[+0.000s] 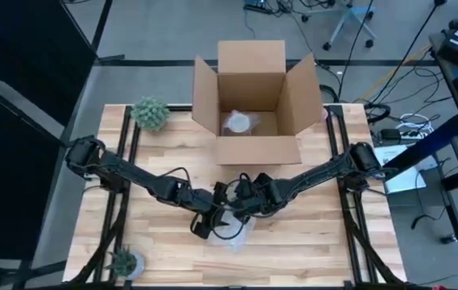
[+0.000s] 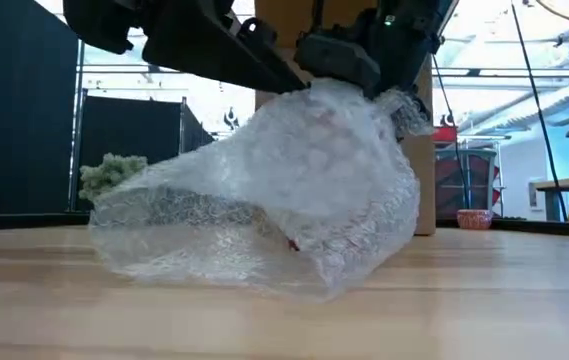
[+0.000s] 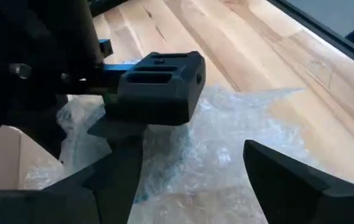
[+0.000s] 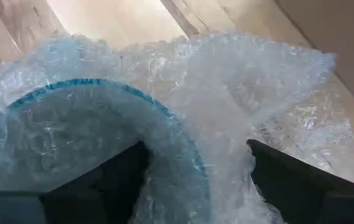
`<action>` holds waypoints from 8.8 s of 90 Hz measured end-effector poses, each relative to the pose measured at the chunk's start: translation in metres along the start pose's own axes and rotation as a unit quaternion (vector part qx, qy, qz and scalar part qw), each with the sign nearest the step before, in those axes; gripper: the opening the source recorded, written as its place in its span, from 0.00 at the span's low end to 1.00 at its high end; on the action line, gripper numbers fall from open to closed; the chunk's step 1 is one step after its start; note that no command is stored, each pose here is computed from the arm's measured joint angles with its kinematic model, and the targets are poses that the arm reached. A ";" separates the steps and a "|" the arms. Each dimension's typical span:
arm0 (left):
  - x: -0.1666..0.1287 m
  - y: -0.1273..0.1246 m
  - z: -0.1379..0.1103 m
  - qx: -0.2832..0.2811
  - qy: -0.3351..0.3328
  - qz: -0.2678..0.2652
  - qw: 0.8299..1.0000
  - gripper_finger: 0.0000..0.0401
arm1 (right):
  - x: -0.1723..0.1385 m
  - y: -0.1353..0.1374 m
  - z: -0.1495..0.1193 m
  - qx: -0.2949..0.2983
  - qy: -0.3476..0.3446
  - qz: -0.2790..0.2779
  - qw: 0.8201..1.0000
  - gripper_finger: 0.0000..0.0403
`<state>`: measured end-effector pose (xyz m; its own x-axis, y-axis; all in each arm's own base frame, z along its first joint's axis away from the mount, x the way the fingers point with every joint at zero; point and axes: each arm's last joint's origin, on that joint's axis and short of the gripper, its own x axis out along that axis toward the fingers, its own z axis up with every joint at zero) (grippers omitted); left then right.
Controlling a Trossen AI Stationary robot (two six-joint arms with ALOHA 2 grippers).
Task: Wrap mug
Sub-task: Wrap the red mug with the bubble wrap
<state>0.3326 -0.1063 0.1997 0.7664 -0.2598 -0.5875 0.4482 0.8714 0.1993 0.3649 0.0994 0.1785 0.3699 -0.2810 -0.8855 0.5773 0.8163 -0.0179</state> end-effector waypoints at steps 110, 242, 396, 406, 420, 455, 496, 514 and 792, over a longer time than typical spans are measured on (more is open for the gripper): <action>0.033 0.011 -0.023 -0.040 0.015 0.010 0.999 0.66 | -0.103 0.019 -0.013 -0.295 -0.095 0.154 0.938 0.64; 0.031 0.013 -0.016 -0.064 0.023 -0.005 0.998 0.66 | -0.086 -0.065 -0.068 -0.077 -0.119 0.166 0.976 0.64; -0.013 0.010 0.031 -0.076 0.019 0.004 0.997 0.66 | -0.025 -0.018 -0.038 -0.247 -0.222 0.240 0.912 0.64; -0.012 0.013 0.031 -0.077 0.020 0.037 0.996 0.66 | -0.026 -0.017 -0.038 -0.250 -0.223 0.240 0.911 0.64; 0.005 0.013 0.014 -0.110 0.053 0.012 0.992 0.66 | -0.025 -0.018 -0.038 -0.251 -0.221 0.238 0.912 0.64; 0.045 0.015 -0.013 -0.123 0.090 0.015 0.988 0.66 | -0.034 -0.023 -0.035 -0.230 -0.223 0.242 0.916 0.64; 0.047 0.016 -0.013 -0.127 0.082 0.019 0.988 0.66 | -0.071 -0.064 -0.025 -0.051 -0.196 0.186 0.961 0.64; 0.048 0.015 -0.015 -0.129 0.084 0.015 0.988 0.66 | -0.062 -0.061 -0.010 0.008 -0.156 0.205 0.966 0.64; 0.043 0.006 -0.008 -0.117 0.100 0.011 0.988 0.66 | -0.047 0.024 -0.006 -0.307 -0.140 0.157 0.928 0.64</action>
<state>0.3645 -0.1084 0.1696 0.6574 -0.1734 -0.7333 0.2968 0.9541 0.0405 0.3576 0.1351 0.2168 0.6748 -0.0304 -0.7373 -0.0827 0.9897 -0.1165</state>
